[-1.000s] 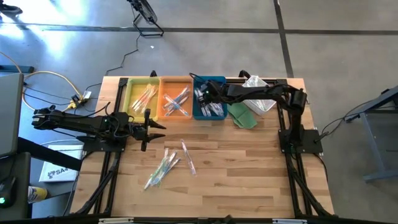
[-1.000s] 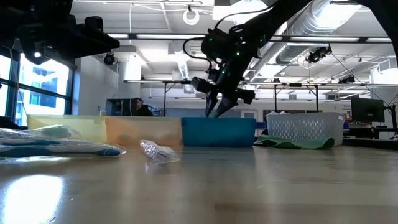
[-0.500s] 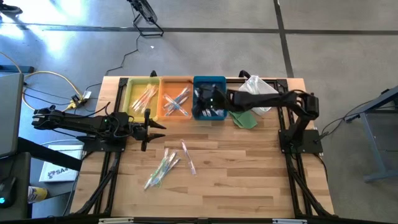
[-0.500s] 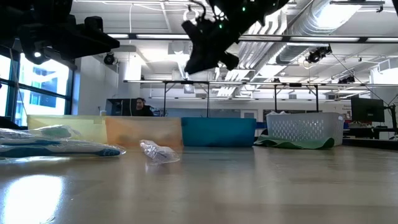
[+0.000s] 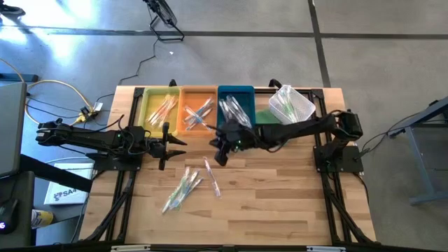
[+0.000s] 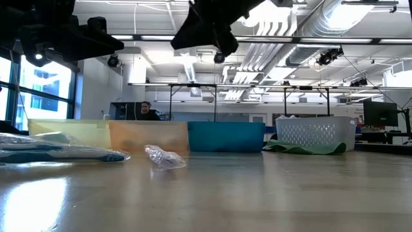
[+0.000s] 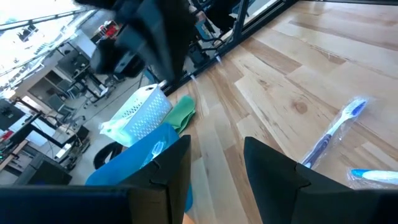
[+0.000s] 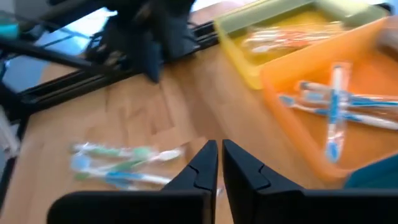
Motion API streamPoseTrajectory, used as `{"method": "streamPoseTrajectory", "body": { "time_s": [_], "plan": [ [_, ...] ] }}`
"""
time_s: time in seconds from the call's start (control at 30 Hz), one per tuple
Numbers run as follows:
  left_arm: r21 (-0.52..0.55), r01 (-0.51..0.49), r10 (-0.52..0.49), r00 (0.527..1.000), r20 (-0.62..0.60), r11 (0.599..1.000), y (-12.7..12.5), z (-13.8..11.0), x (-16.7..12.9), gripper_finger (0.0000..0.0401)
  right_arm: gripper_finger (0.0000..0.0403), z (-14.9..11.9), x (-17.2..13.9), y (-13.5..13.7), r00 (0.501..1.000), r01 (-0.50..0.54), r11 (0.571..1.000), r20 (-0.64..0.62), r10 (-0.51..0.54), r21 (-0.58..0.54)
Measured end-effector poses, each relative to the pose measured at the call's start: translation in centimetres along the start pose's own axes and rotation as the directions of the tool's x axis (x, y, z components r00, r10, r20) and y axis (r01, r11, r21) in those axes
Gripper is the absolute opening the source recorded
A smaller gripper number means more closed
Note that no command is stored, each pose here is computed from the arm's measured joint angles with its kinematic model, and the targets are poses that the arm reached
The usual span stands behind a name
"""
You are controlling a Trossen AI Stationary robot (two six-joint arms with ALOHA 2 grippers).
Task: Pick & Place Toothbrushes
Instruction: Put the purple toothbrush into the blue bin
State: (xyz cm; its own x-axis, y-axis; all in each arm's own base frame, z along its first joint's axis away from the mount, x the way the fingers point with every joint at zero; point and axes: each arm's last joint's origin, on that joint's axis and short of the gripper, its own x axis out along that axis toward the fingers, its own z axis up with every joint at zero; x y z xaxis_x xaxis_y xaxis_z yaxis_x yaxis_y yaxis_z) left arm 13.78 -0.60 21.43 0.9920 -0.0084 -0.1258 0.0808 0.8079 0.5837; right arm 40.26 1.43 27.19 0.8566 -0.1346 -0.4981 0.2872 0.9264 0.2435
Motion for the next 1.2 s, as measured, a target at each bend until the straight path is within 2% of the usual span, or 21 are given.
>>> {"method": "streamPoseTrajectory", "body": {
  "time_s": [0.1, 0.27, 0.37, 0.63, 0.93, 1.2],
  "plan": [
    [-0.009, 0.0, 0.0, 1.0, 0.0, 1.0, 0.0, 0.0, 0.0, 0.0143, 0.0005, -0.8, -0.3, 1.4, 1.0, -0.008, 1.0, -0.021, 0.007, -0.026],
    [-0.072, 0.002, -0.002, 1.0, -0.003, 0.997, 0.0, 0.0, 0.0, 0.0143, 0.0003, -2.3, -1.1, 3.6, 0.99, 0.138, 0.983, 0.009, -0.138, -0.121],
    [-0.102, 0.004, -0.005, 1.0, -0.006, 0.995, 0.0, -0.1, 0.0, 0.0143, 0.0003, -3.0, -1.5, 4.6, 0.986, 0.164, 0.974, 0.009, -0.165, -0.157],
    [-0.073, 0.004, -0.005, 1.0, -0.006, 0.997, 0.0, -0.1, 0.0, 0.0143, 0.0003, -3.8, -1.7, 4.7, 0.981, 0.178, 0.968, -0.047, -0.189, -0.174],
    [-0.085, 0.014, -0.015, 1.0, -0.012, 0.996, -0.1, -0.1, 0.0, 0.0143, 0.0002, -3.9, -1.8, 4.4, 0.983, 0.168, 0.958, -0.034, -0.18, -0.233],
    [-0.138, 0.015, -0.017, 1.0, -0.01, 0.99, -0.1, -0.1, 0.0, 0.0143, 0.0002, -6.8, -3.7, 1.1, 0.994, 0.015, 0.993, 0.111, -0.003, -0.115]
  ]
}}
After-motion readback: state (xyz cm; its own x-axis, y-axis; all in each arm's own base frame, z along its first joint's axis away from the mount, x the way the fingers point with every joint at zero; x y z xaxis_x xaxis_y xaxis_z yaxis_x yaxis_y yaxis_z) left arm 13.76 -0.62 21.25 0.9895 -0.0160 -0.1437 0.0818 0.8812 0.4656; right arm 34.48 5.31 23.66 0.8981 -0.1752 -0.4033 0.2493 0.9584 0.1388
